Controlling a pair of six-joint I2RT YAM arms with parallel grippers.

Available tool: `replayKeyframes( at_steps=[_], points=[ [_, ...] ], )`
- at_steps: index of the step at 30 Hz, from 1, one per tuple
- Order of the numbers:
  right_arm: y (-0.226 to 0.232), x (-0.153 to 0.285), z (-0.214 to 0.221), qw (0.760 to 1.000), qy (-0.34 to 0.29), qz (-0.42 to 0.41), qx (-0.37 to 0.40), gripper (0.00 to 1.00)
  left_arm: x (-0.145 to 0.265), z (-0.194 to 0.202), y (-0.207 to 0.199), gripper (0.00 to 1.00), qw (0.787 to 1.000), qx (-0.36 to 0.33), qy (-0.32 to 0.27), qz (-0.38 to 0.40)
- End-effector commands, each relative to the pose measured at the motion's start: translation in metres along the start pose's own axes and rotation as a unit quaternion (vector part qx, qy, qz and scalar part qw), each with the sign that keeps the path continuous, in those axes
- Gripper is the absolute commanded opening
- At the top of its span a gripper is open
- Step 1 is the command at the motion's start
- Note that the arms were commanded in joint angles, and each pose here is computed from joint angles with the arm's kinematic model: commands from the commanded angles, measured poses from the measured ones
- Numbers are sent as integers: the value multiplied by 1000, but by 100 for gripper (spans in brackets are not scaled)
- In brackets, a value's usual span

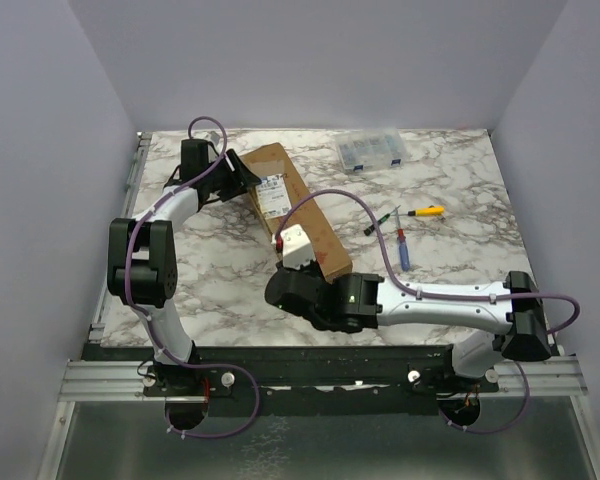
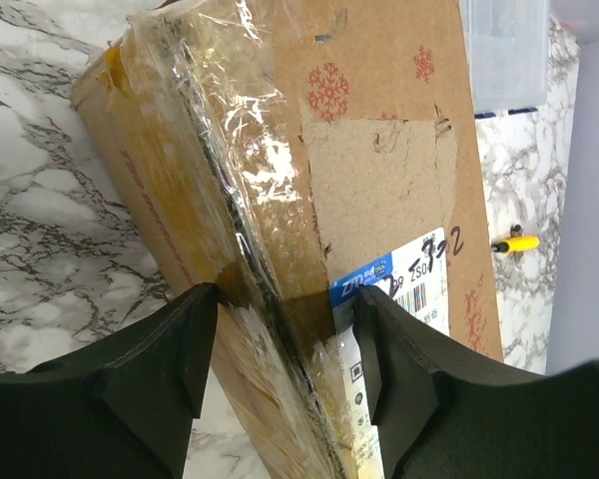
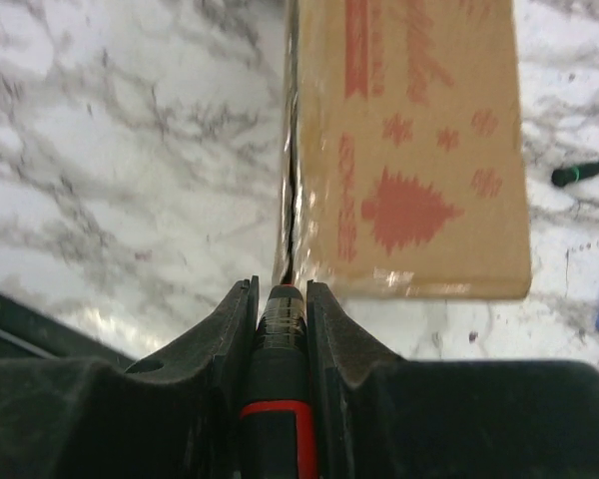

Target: Unpack the express box

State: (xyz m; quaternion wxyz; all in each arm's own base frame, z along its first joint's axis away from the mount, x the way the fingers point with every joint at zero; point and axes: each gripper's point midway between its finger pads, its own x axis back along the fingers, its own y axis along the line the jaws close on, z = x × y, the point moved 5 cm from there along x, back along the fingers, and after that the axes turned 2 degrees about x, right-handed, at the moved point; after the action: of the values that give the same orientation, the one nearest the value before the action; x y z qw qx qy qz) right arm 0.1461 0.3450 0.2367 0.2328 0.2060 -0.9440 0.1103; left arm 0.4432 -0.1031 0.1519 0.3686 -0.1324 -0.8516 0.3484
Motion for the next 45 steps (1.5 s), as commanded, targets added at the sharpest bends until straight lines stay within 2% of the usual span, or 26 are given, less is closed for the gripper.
replayKeyframes(
  at_steps=[1,8,12,16,20,25,27,29,32,35,37,40,45],
  points=[
    [-4,26,49,996,73,18,49,0,-13,15,57,61,992,-2,10,-123],
    [-5,47,49,997,69,25,35,0,-13,16,52,62,994,-8,15,-112],
    [-15,55,33,999,38,26,11,0,-6,15,29,74,996,-33,20,-77],
    [-43,61,18,999,10,53,-9,0,18,-1,-6,83,997,-69,-6,-28],
    [-77,45,8,997,9,76,-21,0,57,-20,-46,87,992,-115,-54,13],
    [-138,28,-3,990,29,131,-52,0,94,-23,-59,89,984,-147,-104,5],
    [-174,17,-4,983,41,154,-93,0,100,-24,-66,89,983,-147,-111,14],
    [-212,6,-3,974,42,147,-167,0,103,-24,-71,89,983,-142,-112,22],
    [-269,-4,13,944,20,119,-308,0,104,-21,-75,88,984,-136,-109,32],
    [-326,-6,41,883,5,139,-447,0,100,-15,-80,88,985,-136,-97,44],
    [-348,-8,60,843,-6,153,-516,0,97,-11,-83,88,985,-136,-90,49],
    [-376,-5,88,785,-45,179,-592,0,95,-6,-87,88,986,-137,-82,58],
    [-410,-2,135,721,-80,201,-658,0,94,0,-94,88,985,-139,-75,67]
  ],
)
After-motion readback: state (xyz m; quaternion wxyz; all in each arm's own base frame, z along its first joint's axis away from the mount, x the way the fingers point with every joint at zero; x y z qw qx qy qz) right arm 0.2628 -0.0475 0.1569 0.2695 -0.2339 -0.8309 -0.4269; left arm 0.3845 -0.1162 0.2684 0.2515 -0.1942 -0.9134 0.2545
